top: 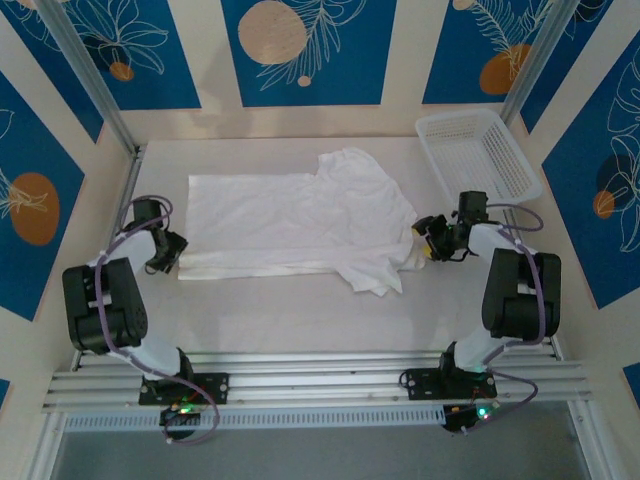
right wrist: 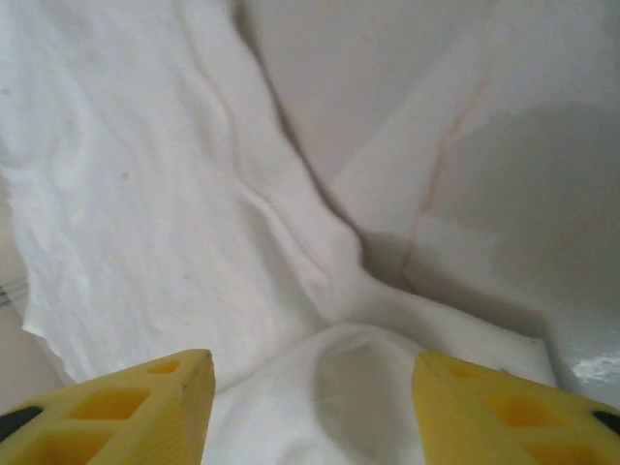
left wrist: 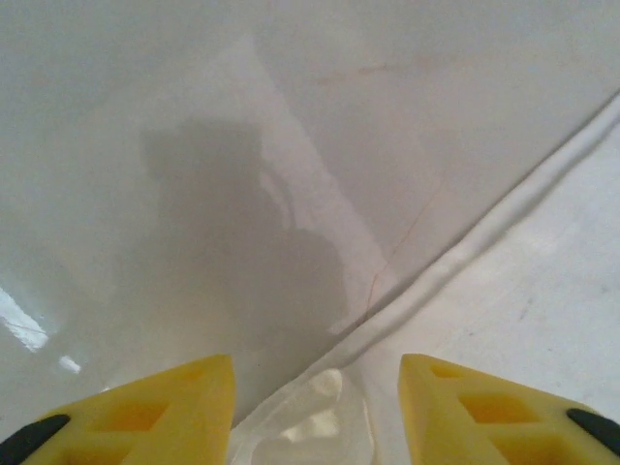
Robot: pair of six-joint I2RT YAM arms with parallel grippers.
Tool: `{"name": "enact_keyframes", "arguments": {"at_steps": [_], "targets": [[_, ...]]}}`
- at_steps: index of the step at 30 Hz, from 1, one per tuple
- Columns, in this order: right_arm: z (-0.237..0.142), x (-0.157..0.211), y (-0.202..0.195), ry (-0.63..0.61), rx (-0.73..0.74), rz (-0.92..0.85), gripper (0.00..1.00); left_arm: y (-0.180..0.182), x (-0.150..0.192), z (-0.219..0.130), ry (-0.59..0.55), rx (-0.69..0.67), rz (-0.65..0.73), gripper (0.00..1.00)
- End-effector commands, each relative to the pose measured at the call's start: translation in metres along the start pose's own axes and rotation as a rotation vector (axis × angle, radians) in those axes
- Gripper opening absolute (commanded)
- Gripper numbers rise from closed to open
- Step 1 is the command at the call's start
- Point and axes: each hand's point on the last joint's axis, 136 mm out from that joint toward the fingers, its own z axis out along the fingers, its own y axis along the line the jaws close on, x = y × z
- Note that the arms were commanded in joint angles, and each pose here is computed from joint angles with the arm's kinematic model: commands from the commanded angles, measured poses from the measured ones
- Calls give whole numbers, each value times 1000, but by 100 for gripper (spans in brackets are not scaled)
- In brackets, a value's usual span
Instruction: Fold the inside-out t-shirt
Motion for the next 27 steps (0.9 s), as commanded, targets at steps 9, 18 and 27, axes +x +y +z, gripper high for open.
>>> {"name": "enact_keyframes", "arguments": {"at_steps": [9, 18, 27], "targets": [[-40, 19, 13, -39, -56, -60, 59, -44, -1, -79, -139, 186, 197, 69], [-55, 109, -54, -48, 45, -205, 59, -105, 132, -143, -88, 540, 852, 69], [-12, 132, -43, 125, -13, -328, 56, -106, 213, -157, 158, 752, 1171, 75]]}}
